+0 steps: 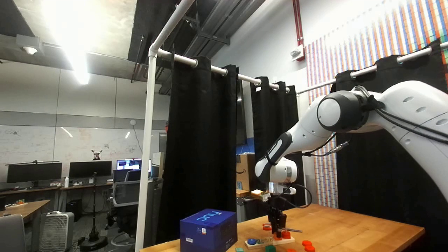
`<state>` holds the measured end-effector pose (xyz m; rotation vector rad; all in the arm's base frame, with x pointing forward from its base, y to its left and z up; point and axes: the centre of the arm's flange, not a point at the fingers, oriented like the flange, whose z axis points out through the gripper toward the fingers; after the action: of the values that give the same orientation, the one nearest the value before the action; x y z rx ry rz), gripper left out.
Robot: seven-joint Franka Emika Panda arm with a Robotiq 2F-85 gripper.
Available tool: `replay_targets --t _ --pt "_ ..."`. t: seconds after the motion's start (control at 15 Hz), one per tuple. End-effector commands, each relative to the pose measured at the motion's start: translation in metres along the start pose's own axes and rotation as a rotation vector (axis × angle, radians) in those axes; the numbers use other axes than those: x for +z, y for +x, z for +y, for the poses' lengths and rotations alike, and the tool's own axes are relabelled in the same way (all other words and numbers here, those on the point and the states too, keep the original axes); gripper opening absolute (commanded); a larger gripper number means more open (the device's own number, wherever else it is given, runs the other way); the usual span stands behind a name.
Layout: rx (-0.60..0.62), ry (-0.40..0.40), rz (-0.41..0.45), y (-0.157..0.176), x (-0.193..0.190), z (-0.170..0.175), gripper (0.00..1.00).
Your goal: Remove one orange ring from the wooden platform
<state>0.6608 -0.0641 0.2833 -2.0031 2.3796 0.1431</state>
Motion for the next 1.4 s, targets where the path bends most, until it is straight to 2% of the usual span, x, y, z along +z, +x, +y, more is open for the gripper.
replay_targets --t 0.0,0.2,0.73,0.93,1.33 --pt "-0.003 0.002 -0.008 -0.002 -0.011 -0.004 0.21" --pt "0.003 0.011 0.001 -0.003 -0.023 0.005 0.21" --pt "0.031 0.057 0.016 -0.006 -0.09 0.045 0.2" --pt "0.076 0.061 0.004 0.006 -0.089 0.075 0.2" --pt "0.175 0.033 -0.019 0.058 -0.052 0.145 0.2"
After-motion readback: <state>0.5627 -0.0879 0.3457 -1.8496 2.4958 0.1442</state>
